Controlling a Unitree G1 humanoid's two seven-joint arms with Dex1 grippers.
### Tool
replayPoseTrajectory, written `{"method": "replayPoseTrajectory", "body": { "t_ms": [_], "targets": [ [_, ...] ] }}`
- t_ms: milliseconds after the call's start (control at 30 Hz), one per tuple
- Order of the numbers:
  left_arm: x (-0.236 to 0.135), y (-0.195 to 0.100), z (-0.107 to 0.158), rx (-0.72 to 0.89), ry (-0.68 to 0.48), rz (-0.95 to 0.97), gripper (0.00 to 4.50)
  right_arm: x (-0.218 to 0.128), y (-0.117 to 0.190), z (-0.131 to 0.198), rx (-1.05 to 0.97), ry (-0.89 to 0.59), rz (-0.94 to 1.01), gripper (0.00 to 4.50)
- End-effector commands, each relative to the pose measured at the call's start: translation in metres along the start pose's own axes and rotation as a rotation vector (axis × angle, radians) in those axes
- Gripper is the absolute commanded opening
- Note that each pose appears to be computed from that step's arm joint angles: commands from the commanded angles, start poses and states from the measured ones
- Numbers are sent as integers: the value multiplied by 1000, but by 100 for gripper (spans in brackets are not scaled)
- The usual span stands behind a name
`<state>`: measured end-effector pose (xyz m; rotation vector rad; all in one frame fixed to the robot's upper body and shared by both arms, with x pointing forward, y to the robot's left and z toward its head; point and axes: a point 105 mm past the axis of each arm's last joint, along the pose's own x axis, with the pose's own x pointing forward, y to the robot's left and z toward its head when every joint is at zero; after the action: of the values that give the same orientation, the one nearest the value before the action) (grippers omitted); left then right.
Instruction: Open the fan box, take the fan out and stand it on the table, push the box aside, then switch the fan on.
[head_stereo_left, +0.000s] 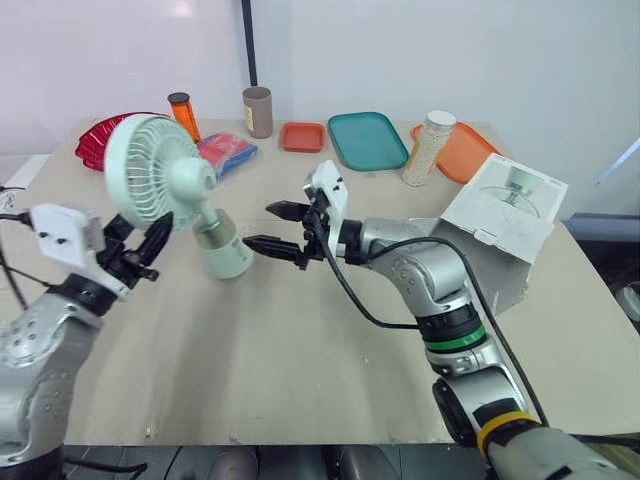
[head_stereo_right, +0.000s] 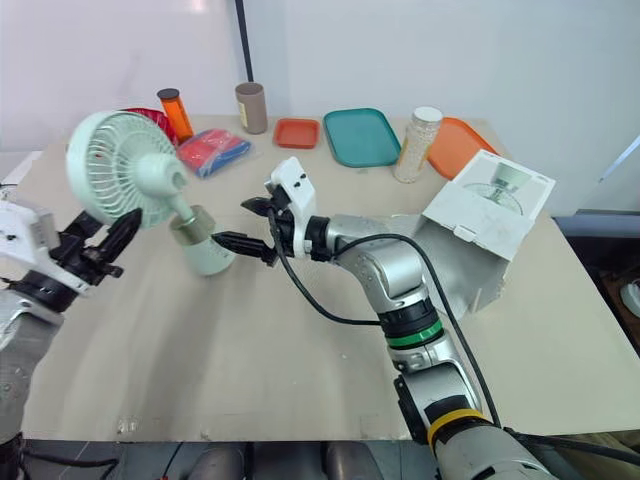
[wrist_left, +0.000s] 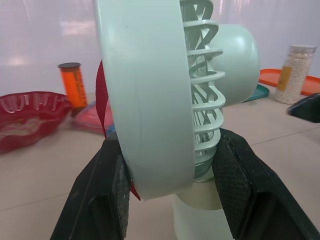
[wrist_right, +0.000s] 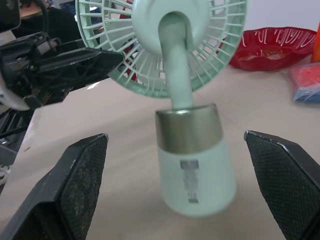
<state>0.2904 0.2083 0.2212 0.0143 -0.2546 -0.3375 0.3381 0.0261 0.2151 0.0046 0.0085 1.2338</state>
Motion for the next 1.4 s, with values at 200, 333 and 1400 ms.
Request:
{"method": "replayPoseTrajectory", "body": {
  "t_ms": [200,333,1400],
  "targets": [
    [20,-26,12,37,-60,-100,187,8,-5,12,-11,-44,-92,450],
    [21,-32,5,35,-46,-128,187,7,-8,8,-20,-32,-114,450],
    [19,-34,1,55,-41,-132,186,21,-12,-4,-60,15,-84,141]
  ]
}}
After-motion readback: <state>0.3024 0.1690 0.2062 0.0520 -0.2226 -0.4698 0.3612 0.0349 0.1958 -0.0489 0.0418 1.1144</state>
